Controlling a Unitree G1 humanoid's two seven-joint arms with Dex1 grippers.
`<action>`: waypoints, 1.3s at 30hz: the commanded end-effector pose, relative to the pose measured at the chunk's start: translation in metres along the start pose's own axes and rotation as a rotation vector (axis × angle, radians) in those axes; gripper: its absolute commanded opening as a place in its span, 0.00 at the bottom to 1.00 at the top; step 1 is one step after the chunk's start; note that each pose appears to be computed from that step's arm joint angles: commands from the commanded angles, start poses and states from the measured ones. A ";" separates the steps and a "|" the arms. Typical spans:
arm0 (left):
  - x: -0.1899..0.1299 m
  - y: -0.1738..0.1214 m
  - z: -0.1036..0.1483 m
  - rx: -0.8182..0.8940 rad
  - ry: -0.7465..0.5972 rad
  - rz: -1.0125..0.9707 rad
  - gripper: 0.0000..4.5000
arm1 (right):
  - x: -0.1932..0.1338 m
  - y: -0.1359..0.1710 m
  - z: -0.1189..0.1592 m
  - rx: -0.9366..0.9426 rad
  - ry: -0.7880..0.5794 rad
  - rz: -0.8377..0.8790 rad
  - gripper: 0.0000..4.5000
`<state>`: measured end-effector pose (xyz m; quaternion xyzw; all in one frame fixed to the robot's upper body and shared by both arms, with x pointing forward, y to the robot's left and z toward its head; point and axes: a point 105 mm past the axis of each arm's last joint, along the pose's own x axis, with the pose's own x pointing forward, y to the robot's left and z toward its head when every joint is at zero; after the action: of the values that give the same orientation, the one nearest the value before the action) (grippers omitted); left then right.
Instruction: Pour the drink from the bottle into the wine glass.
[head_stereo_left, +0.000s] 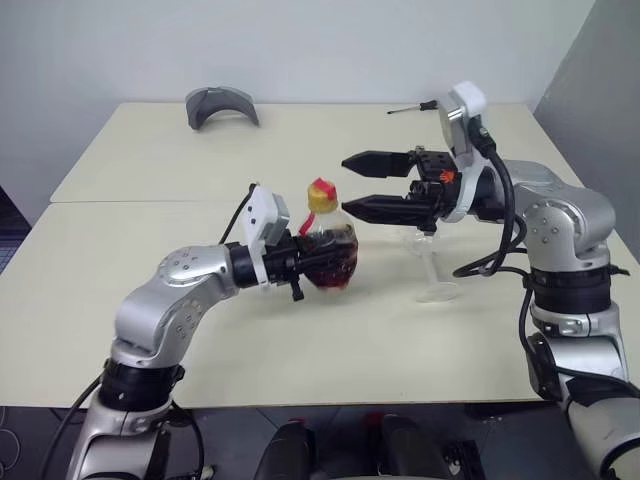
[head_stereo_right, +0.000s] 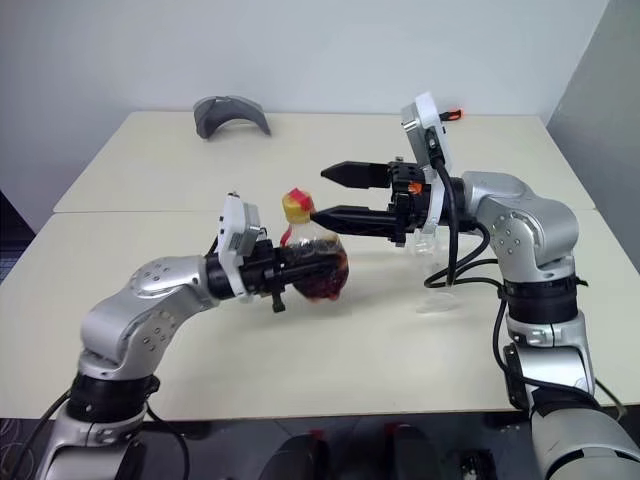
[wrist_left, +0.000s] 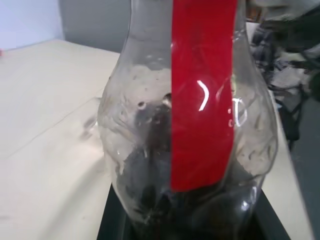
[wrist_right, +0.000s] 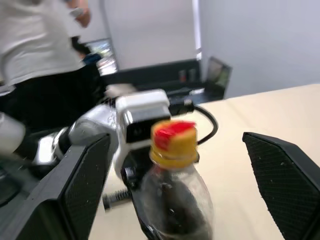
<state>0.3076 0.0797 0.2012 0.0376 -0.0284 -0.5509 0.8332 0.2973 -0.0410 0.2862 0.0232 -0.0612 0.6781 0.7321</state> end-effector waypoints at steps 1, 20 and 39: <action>0.012 0.007 0.018 0.087 -0.065 0.007 0.18 | 0.007 0.008 0.013 -0.112 -0.035 -0.057 1.00; 0.019 0.015 0.015 0.129 -0.069 -0.019 0.18 | 0.038 -0.023 0.008 -0.209 -0.016 -0.241 1.00; 0.016 0.016 0.016 0.128 -0.073 -0.004 0.18 | -0.008 -0.057 0.010 -0.189 0.040 -0.421 1.00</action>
<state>0.3339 0.0721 0.1968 0.0599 -0.0467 -0.5420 0.8369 0.3426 -0.0235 0.2822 -0.0493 -0.0834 0.5524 0.8280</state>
